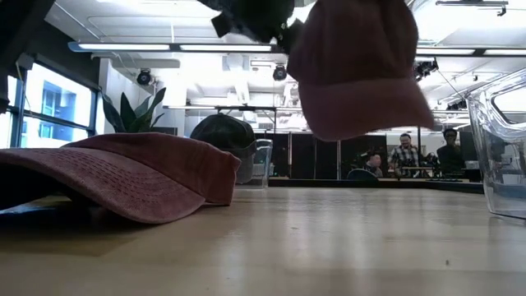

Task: Pick & Place hat
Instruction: Put the top right red cap into the bottom transparent bin

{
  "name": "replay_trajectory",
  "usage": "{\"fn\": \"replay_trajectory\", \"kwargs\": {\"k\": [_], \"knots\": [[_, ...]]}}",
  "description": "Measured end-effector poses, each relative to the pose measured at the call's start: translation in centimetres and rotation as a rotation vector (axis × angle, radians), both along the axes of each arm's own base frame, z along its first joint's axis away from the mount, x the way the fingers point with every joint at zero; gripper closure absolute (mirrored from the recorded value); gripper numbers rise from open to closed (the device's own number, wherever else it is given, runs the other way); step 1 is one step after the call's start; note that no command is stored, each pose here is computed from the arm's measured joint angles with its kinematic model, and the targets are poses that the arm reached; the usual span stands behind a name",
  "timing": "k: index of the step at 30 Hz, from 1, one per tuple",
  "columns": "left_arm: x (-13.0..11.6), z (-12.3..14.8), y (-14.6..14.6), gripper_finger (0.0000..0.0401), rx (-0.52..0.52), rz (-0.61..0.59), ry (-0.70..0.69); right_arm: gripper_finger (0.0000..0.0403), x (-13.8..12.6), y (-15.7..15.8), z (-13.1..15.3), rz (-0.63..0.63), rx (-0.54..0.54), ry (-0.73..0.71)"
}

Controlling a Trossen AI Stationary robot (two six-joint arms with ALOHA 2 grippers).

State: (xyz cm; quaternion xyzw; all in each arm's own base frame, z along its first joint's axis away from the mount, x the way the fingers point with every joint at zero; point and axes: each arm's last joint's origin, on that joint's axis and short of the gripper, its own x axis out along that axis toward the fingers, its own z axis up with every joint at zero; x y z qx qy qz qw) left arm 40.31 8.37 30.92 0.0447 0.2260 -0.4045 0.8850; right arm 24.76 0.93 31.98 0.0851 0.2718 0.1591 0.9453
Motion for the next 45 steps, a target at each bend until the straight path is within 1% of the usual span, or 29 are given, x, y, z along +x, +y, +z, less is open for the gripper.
{"fn": "replay_trajectory", "kwargs": {"k": [3,6,9,12,14,16,19,21,23,25,28,29,31,33,35,38,42,45], "knots": [[-0.3,0.0,0.3,0.0173,0.041,0.002,0.0,0.0388,-0.2,0.3,0.2,0.008,0.008,-0.004],[-1.3,0.5,0.7,0.0172,0.102,0.068,0.053,0.0397,-0.8,0.7,1.0,0.027,-0.006,-0.009],[-2.2,1.8,0.8,0.0172,0.184,0.138,0.063,0.0393,-1.6,1.4,3.2,0.028,-0.029,-0.018],[-3.2,2.4,0.6,0.0172,0.234,0.179,0.112,0.0397,-2.8,2.1,5.5,0.017,-0.054,0.026],[-3.7,2.5,0.3,0.0172,0.228,0.173,0.138,0.0398,-3.7,2.7,6.6,0.021,-0.05,0.083],[-4.4,2.7,0.0,0.0172,0.194,0.146,0.177,0.0396,-4.5,3.4,7.3,0.02,-0.023,0.135],[-4.9,2.8,-0.6,0.0171,0.178,0.117,0.209,0.0397,-5.6,4.6,7.7,0.016,0.059,0.222],[-4.9,2.5,-0.9,0.0171,0.18,0.111,0.239,0.0399,-6.3,5.6,7.7,0.014,0.116,0.272],[-4.8,2.4,-1.4,0.0171,0.183,0.103,0.251,0.0398,-6.9,6.8,7.5,0.015,0.15,0.326],[-4.9,2.4,-1.6,0.0171,0.193,0.106,0.26,0.0399,-7.6,8.1,7.4,0.032,0.137,0.348],[-4.8,2.4,-2.0,0.0171,0.198,0.11,0.271,0.0399,-8.4,9.8,7.4,0.09,0.102,0.332],[-4.8,2.4,-2.1,0.0171,0.197,0.112,0.275,0.0399,-8.6,10.2,7.3,0.08,0.102,0.334],[-4.7,2.4,-2.3,0.0171,0.191,0.113,0.282,0.04,-9.3,10.7,7.0,-0.039,0.12,0.39],[-4.7,2.4,-2.3,0.0171,0.184,0.121,0.29,0.04,-10.2,10.8,6.3,-0.141,0.091,0.463],[-4.7,2.4,-2.3,0.0171,0.183,0.123,0.291,0.04,-10.9,11.3,5.7,-0.19,0.081,0.485],[-4.7,2.4,-2.2,0.0171,0.18,0.129,0.297,0.04,-11.3,12.1,4.1,-0.213,0.097,0.509],[-4.7,2.4,-2.2,0.0171,0.175,0.136,0.303,0.0401,-11.1,12.8,1.9,-0.243,0.191,0.507],[-4.7,2.4,-2.2,0.0171,0.175,0.137,0.302,0.0401,-10.9,13.3,0.5,-0.227,0.265,0.493]]}}
